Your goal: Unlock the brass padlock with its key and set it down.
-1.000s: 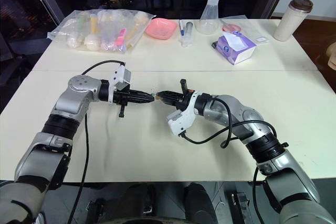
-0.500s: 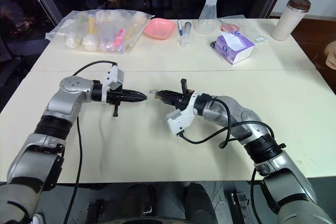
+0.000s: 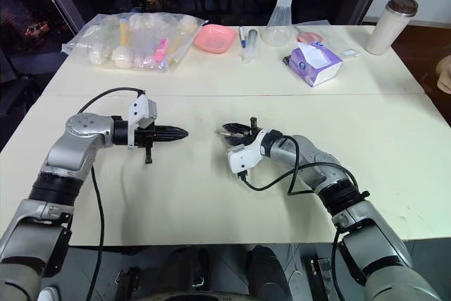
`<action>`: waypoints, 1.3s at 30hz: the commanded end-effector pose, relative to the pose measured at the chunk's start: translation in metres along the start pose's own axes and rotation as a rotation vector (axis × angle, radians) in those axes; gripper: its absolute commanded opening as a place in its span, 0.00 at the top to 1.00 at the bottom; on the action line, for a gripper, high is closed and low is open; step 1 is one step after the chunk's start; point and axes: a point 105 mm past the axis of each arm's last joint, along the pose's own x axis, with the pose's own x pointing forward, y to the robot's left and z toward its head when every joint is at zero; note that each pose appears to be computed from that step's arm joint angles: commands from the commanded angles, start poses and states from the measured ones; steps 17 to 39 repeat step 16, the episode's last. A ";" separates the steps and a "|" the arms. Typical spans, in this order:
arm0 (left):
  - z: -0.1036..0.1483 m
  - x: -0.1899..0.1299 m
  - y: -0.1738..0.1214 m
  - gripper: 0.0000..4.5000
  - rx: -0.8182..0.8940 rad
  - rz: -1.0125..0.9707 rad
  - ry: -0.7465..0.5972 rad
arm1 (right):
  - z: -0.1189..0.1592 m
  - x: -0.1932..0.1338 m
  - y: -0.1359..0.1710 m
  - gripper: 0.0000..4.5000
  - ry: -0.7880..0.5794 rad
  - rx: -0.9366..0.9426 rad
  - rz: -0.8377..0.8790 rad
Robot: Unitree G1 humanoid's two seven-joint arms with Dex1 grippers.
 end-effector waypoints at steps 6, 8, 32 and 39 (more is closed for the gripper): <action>0.015 -0.007 -0.002 1.00 0.025 0.009 -0.023 | 0.011 -0.018 -0.009 0.00 -0.037 0.014 0.035; 0.017 -0.013 0.000 1.00 0.026 0.014 -0.022 | 0.010 -0.038 -0.025 0.00 -0.012 0.124 0.002; 0.019 -0.022 0.001 1.00 0.024 0.018 -0.008 | 0.011 -0.085 -0.041 0.00 0.040 0.548 0.039; 0.019 -0.022 0.001 1.00 0.024 0.018 -0.008 | 0.011 -0.085 -0.041 0.00 0.040 0.548 0.039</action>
